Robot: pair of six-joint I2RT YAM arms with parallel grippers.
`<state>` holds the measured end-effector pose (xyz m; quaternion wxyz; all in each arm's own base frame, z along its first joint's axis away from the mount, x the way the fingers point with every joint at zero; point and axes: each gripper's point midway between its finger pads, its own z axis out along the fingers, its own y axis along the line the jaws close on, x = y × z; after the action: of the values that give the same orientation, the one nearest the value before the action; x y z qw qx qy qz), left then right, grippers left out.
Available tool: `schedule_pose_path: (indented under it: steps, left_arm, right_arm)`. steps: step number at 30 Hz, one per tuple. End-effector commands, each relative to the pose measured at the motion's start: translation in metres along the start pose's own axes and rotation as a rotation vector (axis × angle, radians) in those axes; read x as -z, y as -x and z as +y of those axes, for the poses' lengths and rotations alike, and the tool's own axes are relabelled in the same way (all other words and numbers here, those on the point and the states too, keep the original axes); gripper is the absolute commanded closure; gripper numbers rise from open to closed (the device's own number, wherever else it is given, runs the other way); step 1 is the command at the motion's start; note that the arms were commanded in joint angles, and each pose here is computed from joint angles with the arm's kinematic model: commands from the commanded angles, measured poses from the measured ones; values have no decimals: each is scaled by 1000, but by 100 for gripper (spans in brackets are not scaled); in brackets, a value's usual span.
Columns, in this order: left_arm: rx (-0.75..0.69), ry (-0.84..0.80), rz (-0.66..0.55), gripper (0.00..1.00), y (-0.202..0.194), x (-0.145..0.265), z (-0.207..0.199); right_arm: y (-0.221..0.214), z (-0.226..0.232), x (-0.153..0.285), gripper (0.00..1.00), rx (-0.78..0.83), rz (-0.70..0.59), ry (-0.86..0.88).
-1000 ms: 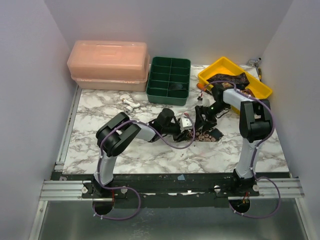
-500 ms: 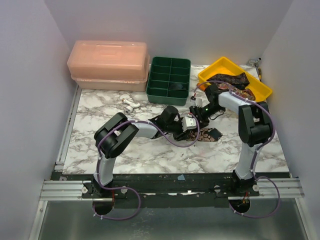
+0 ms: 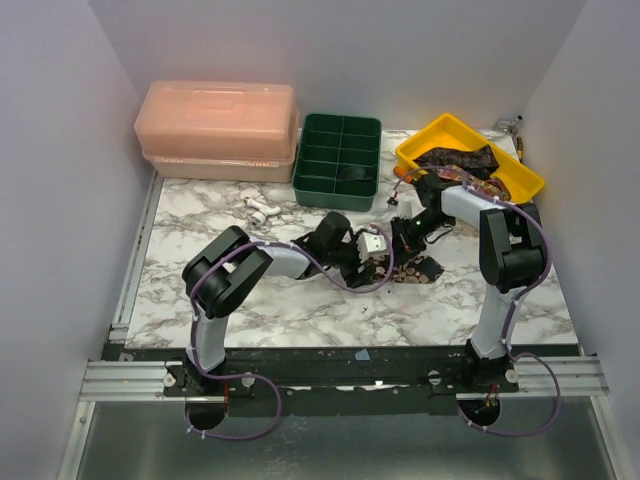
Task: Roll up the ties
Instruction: Roll the tie at the center of the board.
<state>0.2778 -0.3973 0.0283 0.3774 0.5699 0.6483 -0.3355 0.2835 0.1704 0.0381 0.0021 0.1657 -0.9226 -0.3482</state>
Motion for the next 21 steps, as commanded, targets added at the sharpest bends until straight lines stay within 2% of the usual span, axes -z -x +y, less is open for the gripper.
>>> schedule_pose_path:
  steps: [1, 6, 15, 18, 21]
  left_arm:
    - [65, -44, -86, 18, 1, 21, -18]
    - [32, -57, -235, 1, 27, 21, -20]
    - [60, -35, -355, 2, 49, -19, 2]
    - [94, -56, -372, 8, 52, -33, -2]
    - [134, -81, -363, 21, 51, -45, -10]
  right_arm:
    - [-23, -91, -10, 100, 30, 106, -361]
    - [-29, -117, -11, 100, 49, 136, -487]
    - [-45, -121, -31, 99, 80, 179, -516]
    - [-43, -121, -31, 100, 79, 174, -514]
    - [-44, -119, -32, 99, 70, 185, -504]
